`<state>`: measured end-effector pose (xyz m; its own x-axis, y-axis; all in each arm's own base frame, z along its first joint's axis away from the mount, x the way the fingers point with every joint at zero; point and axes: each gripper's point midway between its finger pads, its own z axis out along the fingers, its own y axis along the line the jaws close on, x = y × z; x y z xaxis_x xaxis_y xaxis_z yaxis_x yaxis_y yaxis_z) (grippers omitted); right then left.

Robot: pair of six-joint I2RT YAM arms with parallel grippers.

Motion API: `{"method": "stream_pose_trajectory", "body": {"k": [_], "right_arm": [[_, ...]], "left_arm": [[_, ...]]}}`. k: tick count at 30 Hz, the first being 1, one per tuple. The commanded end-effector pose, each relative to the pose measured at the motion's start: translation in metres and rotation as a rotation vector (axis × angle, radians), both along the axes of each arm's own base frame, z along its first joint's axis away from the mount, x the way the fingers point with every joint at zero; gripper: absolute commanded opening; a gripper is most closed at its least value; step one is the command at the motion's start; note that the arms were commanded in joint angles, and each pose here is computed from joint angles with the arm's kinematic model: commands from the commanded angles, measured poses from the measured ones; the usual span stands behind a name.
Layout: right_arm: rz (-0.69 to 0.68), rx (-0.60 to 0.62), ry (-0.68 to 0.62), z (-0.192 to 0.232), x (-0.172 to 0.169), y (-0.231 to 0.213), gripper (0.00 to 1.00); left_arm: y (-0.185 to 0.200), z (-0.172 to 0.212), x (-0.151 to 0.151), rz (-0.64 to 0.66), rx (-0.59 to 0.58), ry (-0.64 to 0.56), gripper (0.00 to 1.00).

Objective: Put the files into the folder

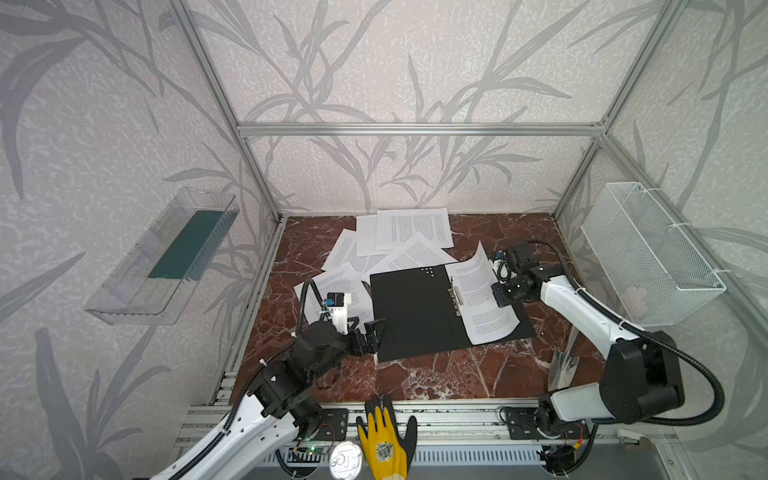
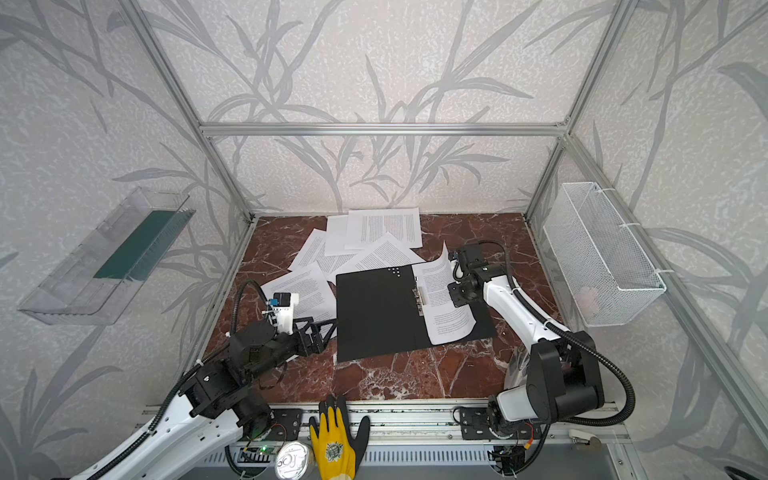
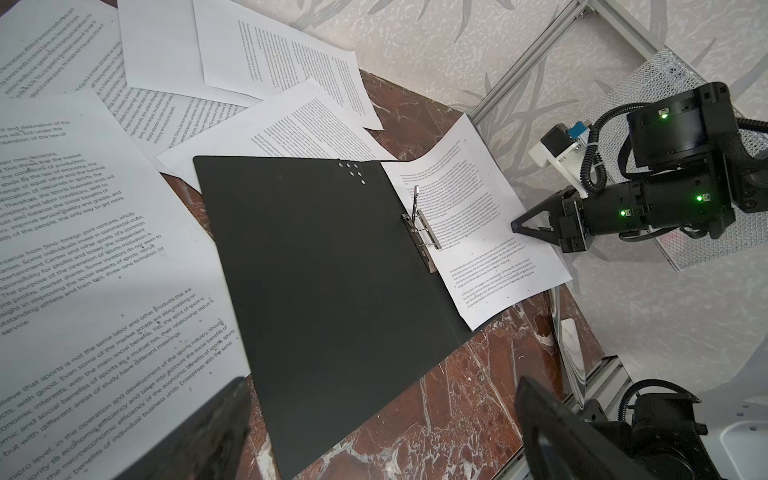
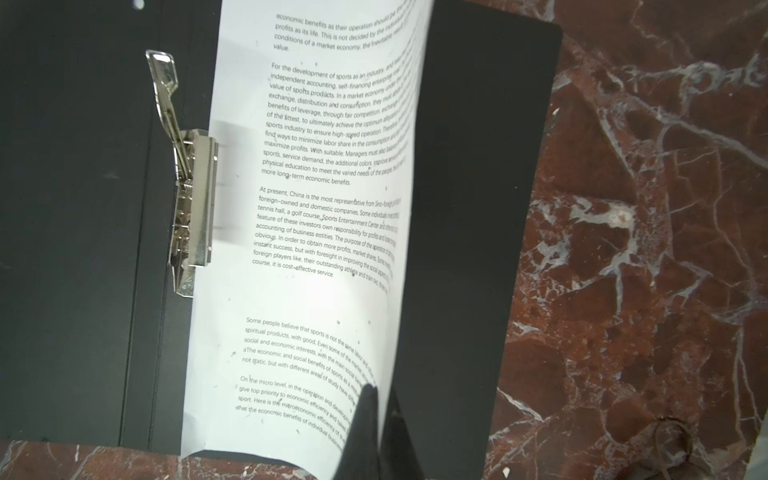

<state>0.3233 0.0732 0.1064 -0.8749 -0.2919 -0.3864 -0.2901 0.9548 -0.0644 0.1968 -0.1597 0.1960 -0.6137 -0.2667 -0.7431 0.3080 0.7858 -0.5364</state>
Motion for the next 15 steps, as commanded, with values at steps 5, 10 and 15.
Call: {"method": "stream_pose_trajectory", "body": {"k": [5,10,15], "right_arm": [[-0.050,0.048,0.049,-0.0033,0.0022,0.0042,0.00],[-0.059,0.047,0.032,0.0004,0.0027,0.0019,0.00],[-0.077,0.064,0.038,0.0020,0.0023,0.0005,0.05]], "left_arm": [[0.0024,-0.0002,0.0006,0.008,0.016,-0.010,0.99],[0.0023,0.0001,0.0004,0.007,0.014,-0.009,0.99],[0.0023,0.0001,0.0003,0.006,0.014,-0.010,0.99]]}}
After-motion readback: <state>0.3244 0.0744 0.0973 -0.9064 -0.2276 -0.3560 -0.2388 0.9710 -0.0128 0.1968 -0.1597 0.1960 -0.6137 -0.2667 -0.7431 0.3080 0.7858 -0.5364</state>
